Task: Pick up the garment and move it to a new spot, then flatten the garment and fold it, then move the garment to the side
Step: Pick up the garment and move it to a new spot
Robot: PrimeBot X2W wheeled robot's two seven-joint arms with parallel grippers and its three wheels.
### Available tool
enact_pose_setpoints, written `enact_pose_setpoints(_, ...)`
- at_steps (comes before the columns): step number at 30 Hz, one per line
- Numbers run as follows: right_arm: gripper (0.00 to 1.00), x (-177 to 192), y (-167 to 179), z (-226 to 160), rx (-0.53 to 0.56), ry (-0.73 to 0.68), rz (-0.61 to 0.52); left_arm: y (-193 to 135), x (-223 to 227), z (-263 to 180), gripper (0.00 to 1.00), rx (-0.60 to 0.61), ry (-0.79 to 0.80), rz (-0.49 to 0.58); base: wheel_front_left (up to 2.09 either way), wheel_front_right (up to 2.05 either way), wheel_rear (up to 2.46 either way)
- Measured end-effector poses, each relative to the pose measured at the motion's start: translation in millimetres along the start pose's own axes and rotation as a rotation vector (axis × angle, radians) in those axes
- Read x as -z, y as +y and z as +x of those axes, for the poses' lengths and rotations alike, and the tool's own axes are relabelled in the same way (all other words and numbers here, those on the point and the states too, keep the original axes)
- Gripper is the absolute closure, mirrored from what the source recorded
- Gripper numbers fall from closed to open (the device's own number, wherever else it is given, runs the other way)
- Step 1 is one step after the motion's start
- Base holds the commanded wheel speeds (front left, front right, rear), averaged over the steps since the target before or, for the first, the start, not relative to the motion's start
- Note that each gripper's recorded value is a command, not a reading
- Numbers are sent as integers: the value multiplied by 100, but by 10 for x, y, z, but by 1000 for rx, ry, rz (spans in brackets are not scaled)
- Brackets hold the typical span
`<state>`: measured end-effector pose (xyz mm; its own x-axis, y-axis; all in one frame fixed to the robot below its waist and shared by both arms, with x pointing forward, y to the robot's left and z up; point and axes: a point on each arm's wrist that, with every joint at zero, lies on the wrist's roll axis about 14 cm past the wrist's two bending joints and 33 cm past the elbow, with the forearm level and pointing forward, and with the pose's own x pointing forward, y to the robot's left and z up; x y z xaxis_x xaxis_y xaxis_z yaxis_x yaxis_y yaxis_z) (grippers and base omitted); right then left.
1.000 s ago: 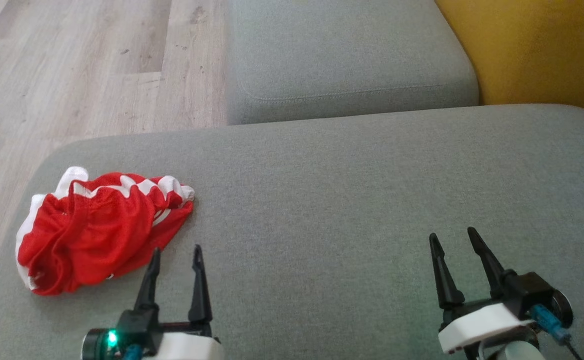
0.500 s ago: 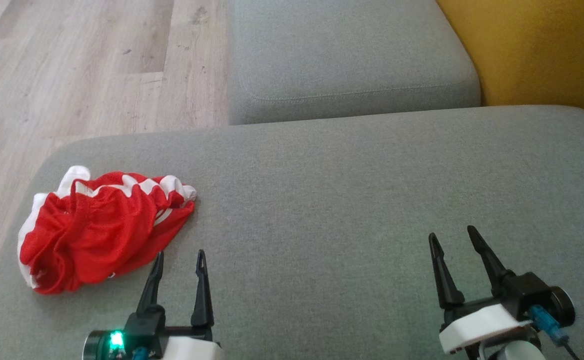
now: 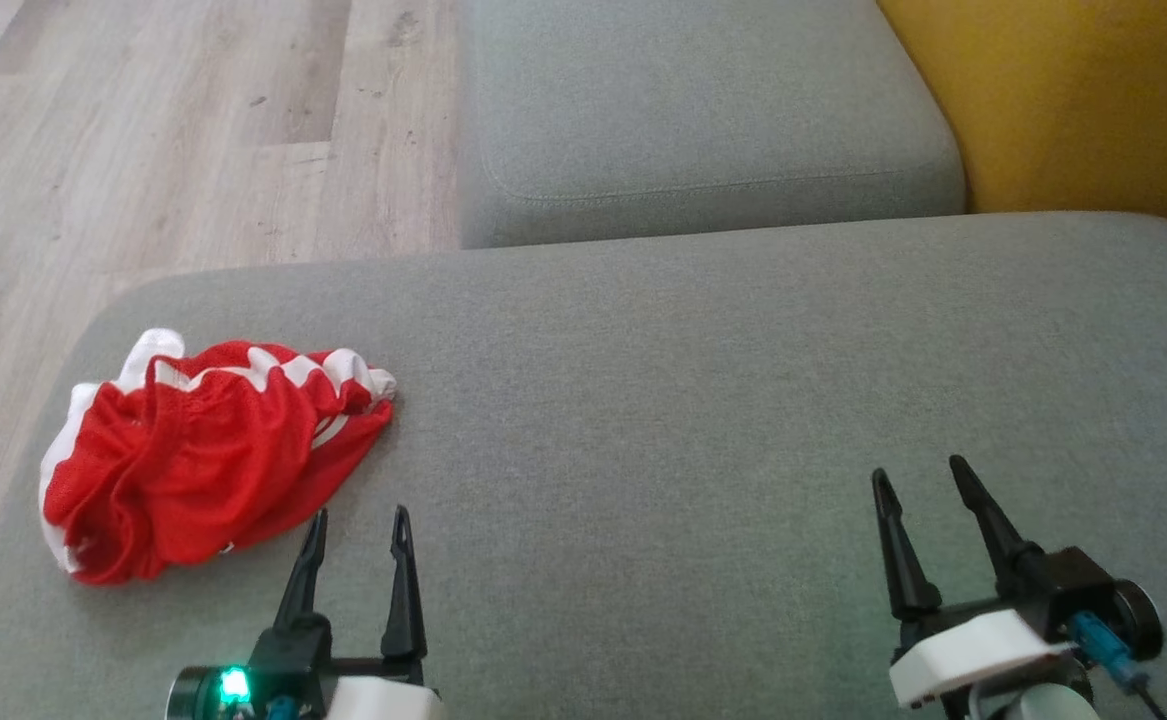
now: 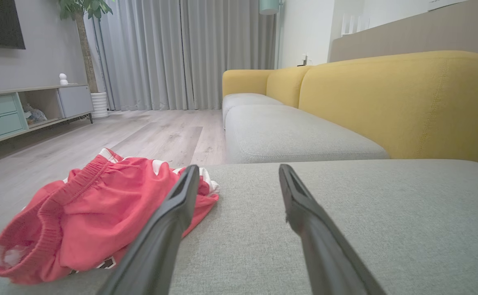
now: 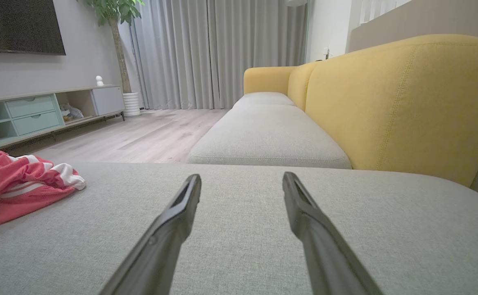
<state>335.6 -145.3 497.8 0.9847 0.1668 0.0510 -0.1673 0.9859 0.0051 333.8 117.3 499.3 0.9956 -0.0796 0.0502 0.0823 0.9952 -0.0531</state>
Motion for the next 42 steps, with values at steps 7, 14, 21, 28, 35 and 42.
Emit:
enact_pose_setpoints(7, 0, 104, 82, 28, -29, 33, 1, 168, 13, -61, 0, -56, 3, -3, 0, 0, 0)
enact_pose_setpoints(14, 0, 113, 380, 220, -132, 40, -5, 596, 12, -253, 0, -203, -1, -8, 0, 0, 0)
enact_pose_setpoints(21, 0, 141, 774, 422, -259, 51, -9, 1147, 8, -604, 0, -399, -7, -7, 0, 0, 0)
enact_pose_setpoints(28, 0, 211, 1079, 560, -351, 73, 0, 1548, -22, -917, 0, -551, -15, -7, 0, 0, 0)
enact_pose_setpoints(35, 0, 375, 1021, 631, -335, 116, 9, 1593, -168, -732, 0, -509, -40, 40, 0, 0, 0)
enact_pose_setpoints(42, 0, 535, 891, 897, -305, 134, -37, 1579, -731, 131, 0, -365, -166, 151, 0, 0, 0)
